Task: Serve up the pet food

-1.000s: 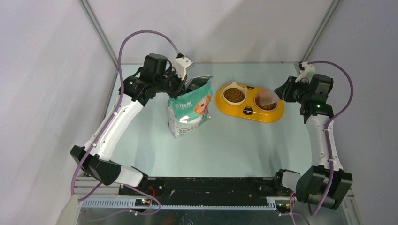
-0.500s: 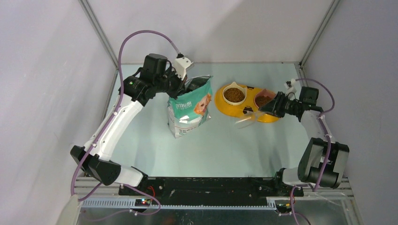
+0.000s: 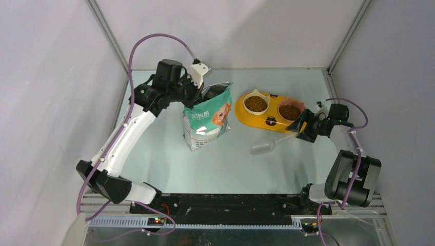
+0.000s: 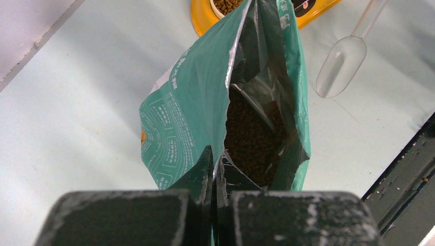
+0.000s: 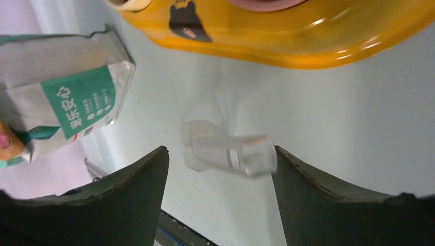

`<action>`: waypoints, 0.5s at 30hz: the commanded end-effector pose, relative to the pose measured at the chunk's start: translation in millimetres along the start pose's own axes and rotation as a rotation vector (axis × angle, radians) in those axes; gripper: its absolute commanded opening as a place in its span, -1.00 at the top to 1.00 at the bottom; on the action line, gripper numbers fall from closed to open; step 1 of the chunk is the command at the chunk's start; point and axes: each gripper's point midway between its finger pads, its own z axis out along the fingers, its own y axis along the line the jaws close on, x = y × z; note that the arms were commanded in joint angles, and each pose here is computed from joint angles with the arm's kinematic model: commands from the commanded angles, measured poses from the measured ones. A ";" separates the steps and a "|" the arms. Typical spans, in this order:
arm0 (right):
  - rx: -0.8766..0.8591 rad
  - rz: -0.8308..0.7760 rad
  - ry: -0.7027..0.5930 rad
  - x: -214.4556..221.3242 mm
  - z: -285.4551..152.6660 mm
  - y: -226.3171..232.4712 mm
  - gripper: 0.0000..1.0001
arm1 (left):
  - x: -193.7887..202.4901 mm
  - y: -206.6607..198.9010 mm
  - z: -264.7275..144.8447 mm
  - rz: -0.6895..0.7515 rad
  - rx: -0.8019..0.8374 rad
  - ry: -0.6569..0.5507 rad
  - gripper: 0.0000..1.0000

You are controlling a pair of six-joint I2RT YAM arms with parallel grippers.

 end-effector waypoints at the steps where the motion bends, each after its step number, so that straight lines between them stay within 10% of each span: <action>1: 0.077 -0.089 -0.084 -40.0 -27.7 -3.5 -0.50 | -4.8 -12.5 -16.3 0.013 0.040 -0.027 1.00; 15: -0.410 -1.024 -0.031 -47.7 -48.1 201.3 -0.44 | -3.4 -34.8 -30.6 0.130 0.155 -0.075 1.00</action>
